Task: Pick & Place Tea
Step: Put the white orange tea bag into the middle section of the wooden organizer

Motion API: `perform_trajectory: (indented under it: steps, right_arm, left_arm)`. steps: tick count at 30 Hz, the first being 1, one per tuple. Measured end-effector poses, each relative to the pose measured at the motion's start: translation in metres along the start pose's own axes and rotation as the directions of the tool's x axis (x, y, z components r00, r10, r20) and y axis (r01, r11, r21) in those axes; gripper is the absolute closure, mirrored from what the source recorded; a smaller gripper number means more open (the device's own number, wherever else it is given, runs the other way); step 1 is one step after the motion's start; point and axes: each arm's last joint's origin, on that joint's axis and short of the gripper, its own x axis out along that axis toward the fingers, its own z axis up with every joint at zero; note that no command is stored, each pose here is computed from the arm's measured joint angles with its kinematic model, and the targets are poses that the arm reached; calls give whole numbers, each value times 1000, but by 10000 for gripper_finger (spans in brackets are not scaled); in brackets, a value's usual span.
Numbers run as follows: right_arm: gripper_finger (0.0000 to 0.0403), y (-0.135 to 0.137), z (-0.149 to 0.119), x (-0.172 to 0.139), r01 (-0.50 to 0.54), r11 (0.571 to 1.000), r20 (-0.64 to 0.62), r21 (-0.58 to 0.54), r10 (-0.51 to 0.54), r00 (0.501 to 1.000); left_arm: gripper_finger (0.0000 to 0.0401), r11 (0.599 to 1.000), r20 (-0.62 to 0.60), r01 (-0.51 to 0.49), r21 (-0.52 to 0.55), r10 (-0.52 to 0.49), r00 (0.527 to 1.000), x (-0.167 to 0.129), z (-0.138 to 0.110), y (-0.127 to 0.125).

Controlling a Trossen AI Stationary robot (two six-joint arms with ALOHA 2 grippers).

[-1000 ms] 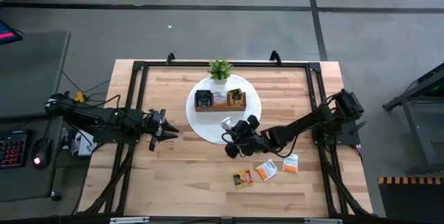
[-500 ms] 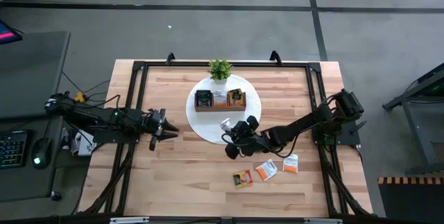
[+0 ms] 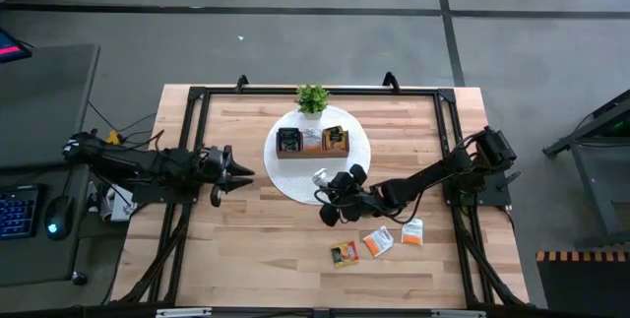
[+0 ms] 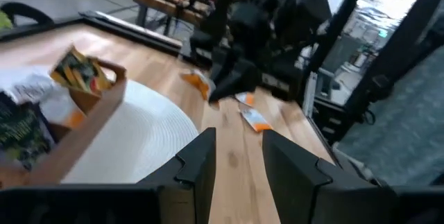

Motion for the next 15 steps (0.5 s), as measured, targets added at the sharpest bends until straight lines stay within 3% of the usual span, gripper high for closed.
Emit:
perform_trajectory:
  steps: [4, 7, 11, 15]
  right_arm:
    - [373, 0, 0, 0, -2, 1000, 0, -23, 2, 1000]
    - [373, 2, 2, 0, -10, 999, -2, -47, 10, 1000]
    - [373, 11, 13, -1, -41, 991, 10, -129, 43, 999]
    - [373, 20, 28, -4, -30, 974, 23, -224, 36, 999]
  left_arm:
    - [284, 1000, 7, -27, 2, 27, 1000, 4, 18, -7]
    - [284, 998, -54, -58, -5, 58, 997, 9, 32, -13]
    - [277, 985, -160, -140, -97, 123, 979, 20, 46, -20]
    - [251, 977, -200, -136, -165, 102, 974, 35, 62, -30]
